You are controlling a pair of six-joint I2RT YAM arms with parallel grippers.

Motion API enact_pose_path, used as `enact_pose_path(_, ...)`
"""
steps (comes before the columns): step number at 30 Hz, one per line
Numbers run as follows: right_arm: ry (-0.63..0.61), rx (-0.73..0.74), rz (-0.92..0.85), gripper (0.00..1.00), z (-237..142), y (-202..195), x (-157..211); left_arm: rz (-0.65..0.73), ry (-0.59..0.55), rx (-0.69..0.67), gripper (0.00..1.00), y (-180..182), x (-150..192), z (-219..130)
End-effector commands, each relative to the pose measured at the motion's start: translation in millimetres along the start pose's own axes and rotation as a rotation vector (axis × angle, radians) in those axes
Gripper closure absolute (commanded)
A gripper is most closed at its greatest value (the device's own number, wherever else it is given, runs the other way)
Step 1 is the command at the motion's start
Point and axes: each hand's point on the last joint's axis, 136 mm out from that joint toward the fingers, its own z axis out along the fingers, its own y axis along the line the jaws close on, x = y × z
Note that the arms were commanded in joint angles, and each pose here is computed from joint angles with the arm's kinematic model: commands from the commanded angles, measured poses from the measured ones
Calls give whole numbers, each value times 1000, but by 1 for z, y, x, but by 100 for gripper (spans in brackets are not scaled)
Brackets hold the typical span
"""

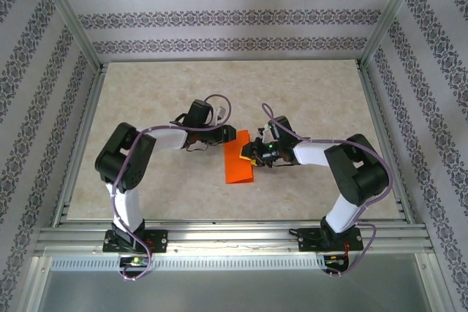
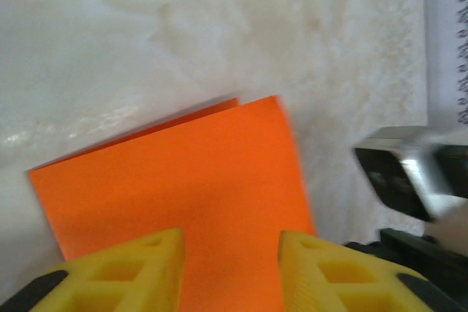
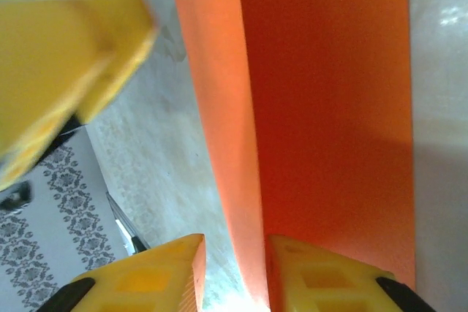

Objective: Fold a paper plane with a square sheet of paper (pick it up from the middle)
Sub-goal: Fold the triangle a second time at the center of the table.

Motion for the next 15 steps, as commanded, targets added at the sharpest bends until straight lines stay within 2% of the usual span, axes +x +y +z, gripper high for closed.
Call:
enact_pose_path(1,5,-39,-15,74,-1,6,-5,115,-83,13,56,-29,-13,-30)
enact_pose_path(6,15,-53,-14,76,-3,6,-7,268,-126,-25,53,-48,10,-50)
enact_pose_path(11,31,-68,-17,75,-4,7,-6,606,-173,-105,54,-65,67,-48)
enact_pose_path(15,24,-71,-10,76,-5,4,-7,781,-178,-156,49,-63,105,-43)
